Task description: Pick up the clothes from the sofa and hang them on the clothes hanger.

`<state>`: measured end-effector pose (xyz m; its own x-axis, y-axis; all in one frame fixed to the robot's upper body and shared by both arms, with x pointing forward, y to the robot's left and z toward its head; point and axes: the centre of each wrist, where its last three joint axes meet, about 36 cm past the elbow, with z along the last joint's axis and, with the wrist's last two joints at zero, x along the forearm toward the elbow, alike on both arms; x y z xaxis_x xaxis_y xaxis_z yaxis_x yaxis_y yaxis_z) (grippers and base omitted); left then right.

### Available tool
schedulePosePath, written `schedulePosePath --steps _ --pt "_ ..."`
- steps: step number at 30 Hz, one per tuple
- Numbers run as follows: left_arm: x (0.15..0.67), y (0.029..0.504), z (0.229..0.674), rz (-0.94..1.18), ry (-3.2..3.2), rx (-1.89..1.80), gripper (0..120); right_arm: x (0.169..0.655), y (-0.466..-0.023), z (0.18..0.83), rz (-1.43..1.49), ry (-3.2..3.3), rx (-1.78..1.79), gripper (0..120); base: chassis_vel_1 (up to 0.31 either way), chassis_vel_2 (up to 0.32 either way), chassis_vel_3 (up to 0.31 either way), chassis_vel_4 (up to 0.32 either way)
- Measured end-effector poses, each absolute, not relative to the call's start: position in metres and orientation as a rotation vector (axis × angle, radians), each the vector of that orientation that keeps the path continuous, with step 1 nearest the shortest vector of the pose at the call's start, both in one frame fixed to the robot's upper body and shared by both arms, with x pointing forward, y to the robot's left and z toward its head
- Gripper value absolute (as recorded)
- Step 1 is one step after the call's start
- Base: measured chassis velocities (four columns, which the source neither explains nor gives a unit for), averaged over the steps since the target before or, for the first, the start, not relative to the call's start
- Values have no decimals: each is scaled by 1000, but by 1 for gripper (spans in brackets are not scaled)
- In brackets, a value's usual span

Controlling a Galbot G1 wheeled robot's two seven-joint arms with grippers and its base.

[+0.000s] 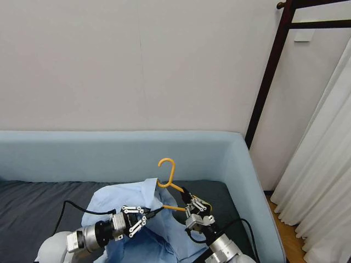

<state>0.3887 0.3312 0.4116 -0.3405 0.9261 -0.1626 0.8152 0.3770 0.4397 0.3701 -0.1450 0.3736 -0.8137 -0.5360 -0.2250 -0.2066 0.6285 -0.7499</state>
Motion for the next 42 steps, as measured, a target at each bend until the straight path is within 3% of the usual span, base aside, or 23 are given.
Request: schedulePosePath --steps 8,29,42 --pt "387 329 414 410 2240 1471 0 381 -148 389 -962 2487 -530 5 0 0 0 0" --pt "421 416 480 636 2245 1341 0 366 -212 380 -1254 2455 -498 5 0 0 0 0" --pt "439 413 464 605 2273 1406 0 356 -202 382 -1085 2393 -739 5 0 0 0 0"
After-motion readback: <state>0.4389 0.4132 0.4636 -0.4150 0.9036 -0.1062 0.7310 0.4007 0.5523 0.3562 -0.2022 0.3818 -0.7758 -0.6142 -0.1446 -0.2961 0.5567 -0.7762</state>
